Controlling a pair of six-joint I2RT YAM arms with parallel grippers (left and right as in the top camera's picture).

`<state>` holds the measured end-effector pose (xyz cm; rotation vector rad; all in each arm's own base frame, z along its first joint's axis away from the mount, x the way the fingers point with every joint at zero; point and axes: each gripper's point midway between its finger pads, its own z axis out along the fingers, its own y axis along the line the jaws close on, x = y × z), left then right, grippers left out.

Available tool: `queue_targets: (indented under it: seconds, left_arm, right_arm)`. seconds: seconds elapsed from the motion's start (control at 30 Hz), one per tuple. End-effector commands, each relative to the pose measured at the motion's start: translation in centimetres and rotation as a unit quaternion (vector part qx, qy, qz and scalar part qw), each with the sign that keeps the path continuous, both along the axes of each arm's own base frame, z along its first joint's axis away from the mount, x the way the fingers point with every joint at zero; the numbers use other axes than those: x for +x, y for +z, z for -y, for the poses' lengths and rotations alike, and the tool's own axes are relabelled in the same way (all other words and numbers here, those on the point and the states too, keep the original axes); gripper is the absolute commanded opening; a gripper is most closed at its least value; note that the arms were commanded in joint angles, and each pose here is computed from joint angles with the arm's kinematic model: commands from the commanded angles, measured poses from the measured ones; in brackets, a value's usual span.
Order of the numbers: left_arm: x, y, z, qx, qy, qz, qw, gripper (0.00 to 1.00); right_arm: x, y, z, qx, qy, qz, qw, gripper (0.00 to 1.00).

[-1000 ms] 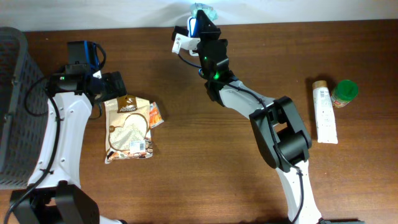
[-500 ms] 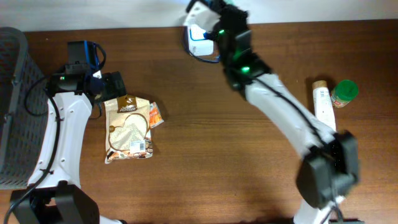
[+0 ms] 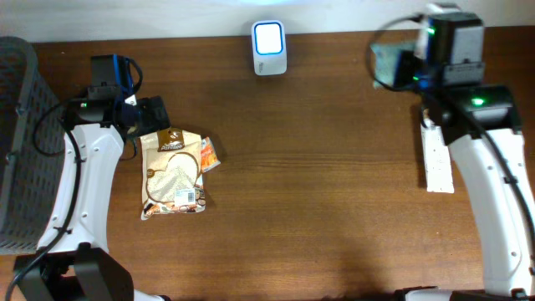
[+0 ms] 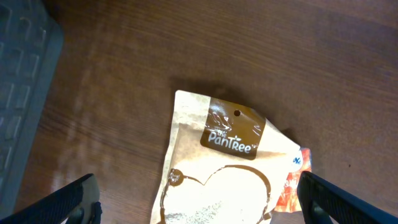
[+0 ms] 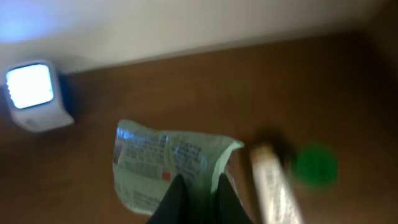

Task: Scan the item barcode
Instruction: 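Carry the green packet to the right side and release it, then move the right gripper to the orange tissue packet and grasp it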

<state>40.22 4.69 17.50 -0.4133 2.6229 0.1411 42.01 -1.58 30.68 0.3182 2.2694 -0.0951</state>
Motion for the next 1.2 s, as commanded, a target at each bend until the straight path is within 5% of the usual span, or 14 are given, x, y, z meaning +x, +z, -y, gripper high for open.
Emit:
queue_targets:
  seconds: [0.0,0.27,0.6,0.67,0.73,0.93,1.17]
  left_arm:
    - [0.3,0.7,-0.2,0.008,-0.006,0.008,1.0,0.99]
    - [0.3,0.7,-0.2,0.008,-0.006,0.008,1.0,0.99]
    - [0.3,0.7,-0.2,0.008,-0.006,0.008,1.0,0.99]
    - [0.3,0.7,-0.2,0.008,-0.006,0.008,1.0,0.99]
    - [0.3,0.7,-0.2,0.008,-0.006,0.008,1.0,0.99]
    - [0.3,0.7,-0.2,0.008,-0.006,0.008,1.0,0.99]
    - [0.3,0.7,-0.2,0.008,-0.006,0.008,1.0,0.99]
  right_arm:
    - [-1.4,-3.3,2.1,0.129,-0.131,-0.032,0.982,0.04]
    - [-4.6,-12.5,6.8,0.124,-0.208,-0.136,0.961,0.04]
    - [-6.2,-20.0,8.3,0.128,-0.242,-0.148,0.95,0.05]
    - [-6.2,-20.4,8.4,0.127,-0.242,-0.146,0.951,0.32]
    - [-6.1,-20.3,8.4,0.126,-0.243,-0.142,0.951,0.44]
    - [-5.2,-19.3,8.3,0.124,-0.224,-0.132,0.958,0.47]
    - [-2.3,-13.9,2.8,0.188,-0.032,-0.123,0.974,0.5]
